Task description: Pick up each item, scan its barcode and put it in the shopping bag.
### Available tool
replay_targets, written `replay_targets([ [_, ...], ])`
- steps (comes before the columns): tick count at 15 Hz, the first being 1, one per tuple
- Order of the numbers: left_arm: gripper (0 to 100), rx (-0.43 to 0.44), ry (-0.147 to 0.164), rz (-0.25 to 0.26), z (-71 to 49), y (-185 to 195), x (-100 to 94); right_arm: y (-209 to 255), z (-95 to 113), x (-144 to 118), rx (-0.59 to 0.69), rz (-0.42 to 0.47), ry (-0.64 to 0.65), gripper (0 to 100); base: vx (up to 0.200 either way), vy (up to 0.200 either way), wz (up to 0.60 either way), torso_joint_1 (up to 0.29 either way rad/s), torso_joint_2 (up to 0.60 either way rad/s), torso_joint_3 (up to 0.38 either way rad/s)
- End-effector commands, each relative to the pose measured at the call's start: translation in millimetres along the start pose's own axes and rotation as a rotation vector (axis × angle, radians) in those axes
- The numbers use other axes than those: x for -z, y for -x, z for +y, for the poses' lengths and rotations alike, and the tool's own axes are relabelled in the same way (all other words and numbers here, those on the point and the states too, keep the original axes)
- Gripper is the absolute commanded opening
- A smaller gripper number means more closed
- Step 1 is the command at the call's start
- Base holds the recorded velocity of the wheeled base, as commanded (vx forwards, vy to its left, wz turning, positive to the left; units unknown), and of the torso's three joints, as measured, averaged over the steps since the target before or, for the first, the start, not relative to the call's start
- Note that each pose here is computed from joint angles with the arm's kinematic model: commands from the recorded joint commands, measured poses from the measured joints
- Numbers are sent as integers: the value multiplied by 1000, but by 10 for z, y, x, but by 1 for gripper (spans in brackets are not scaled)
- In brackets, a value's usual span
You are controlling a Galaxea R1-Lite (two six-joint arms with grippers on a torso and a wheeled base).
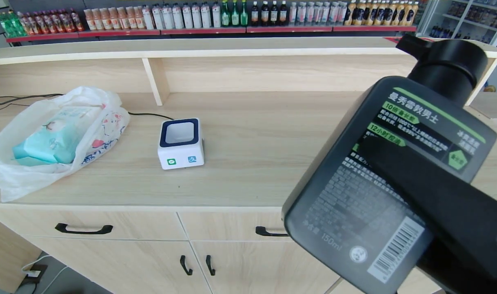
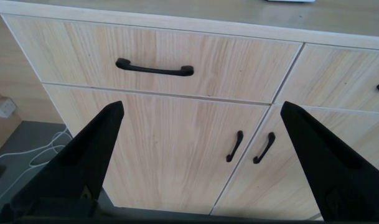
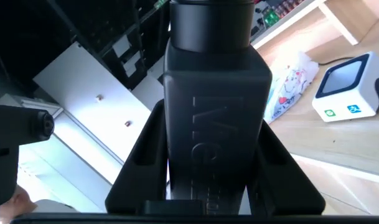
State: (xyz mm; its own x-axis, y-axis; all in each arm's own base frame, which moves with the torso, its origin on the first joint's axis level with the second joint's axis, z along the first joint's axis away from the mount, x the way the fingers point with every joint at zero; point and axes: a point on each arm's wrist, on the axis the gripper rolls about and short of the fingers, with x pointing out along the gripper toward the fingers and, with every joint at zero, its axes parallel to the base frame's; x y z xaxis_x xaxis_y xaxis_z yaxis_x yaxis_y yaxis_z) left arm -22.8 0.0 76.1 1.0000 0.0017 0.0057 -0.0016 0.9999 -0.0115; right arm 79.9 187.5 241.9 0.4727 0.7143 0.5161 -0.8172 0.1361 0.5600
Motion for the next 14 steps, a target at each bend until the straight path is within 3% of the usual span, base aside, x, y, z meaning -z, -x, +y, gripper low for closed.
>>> replay_targets([
  [1, 100, 0, 1, 0, 0, 0, 0, -36, -57, 29, -6, 21, -12, 0, 0, 0, 0, 0, 0, 0],
  [14, 100, 0, 1, 0, 0, 0, 0, -55, -108, -28, -1, 6, -32, 0, 0, 0, 0, 0, 0, 0],
])
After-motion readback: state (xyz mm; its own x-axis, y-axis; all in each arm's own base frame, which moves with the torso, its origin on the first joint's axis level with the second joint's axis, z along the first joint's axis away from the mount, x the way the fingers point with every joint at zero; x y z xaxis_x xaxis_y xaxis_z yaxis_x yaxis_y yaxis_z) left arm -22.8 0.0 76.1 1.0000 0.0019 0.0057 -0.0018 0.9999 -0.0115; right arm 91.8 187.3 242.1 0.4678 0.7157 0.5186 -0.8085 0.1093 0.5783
